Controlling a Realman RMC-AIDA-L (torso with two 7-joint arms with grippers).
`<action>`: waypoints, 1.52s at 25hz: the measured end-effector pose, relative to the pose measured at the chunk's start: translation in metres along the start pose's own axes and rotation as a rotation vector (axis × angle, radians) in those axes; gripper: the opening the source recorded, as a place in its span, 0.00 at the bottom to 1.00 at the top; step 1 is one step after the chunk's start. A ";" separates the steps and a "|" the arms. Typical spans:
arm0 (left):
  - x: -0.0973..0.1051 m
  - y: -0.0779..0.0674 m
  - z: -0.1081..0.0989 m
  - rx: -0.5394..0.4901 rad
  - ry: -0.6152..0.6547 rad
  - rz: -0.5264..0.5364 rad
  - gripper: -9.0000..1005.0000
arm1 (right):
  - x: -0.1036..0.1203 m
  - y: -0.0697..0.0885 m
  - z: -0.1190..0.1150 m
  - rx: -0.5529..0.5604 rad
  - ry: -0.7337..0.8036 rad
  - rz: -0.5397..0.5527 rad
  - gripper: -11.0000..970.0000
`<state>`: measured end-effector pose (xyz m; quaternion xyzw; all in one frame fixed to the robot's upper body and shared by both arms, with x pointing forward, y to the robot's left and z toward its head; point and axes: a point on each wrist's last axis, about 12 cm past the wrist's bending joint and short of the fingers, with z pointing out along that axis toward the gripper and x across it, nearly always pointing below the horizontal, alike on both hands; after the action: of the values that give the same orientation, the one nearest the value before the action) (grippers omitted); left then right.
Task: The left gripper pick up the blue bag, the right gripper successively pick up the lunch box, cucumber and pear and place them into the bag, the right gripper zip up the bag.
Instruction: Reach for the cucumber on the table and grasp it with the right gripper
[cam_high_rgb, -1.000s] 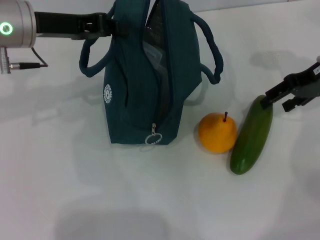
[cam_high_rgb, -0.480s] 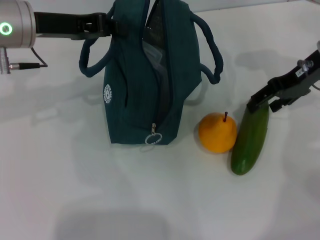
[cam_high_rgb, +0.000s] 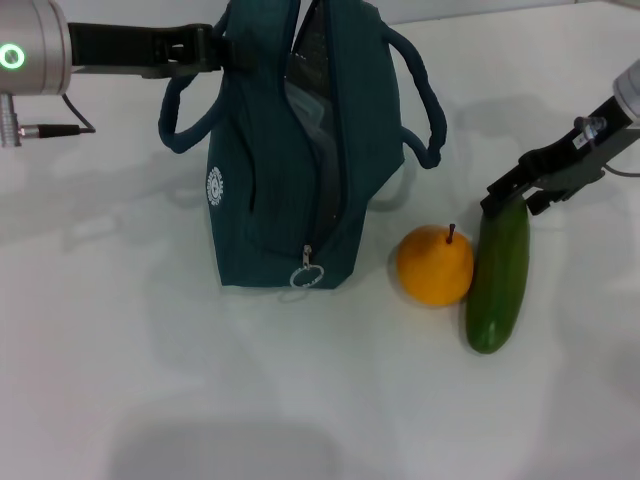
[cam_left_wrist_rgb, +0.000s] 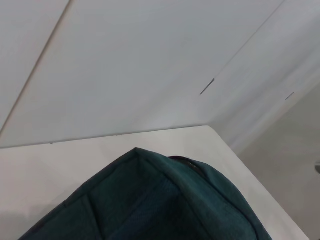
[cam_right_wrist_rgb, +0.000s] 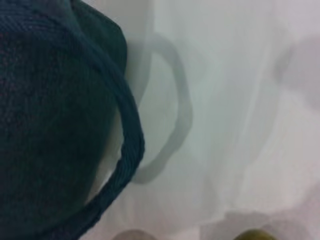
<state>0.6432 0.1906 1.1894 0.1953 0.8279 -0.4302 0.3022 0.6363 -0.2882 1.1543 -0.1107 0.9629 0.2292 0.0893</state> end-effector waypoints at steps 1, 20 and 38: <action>0.000 0.000 0.000 0.000 0.000 0.000 0.05 | 0.000 0.001 0.001 -0.003 0.005 -0.002 0.79; -0.001 0.000 0.000 -0.002 -0.003 0.001 0.05 | -0.001 0.018 0.014 -0.012 0.067 -0.048 0.79; -0.002 0.001 -0.002 -0.004 -0.014 -0.004 0.05 | -0.008 0.023 0.017 0.062 0.088 -0.095 0.73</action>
<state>0.6447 0.1927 1.1909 0.1900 0.8269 -0.4307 0.3075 0.6398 -0.2587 1.1513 -0.1635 0.9662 0.1897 0.0608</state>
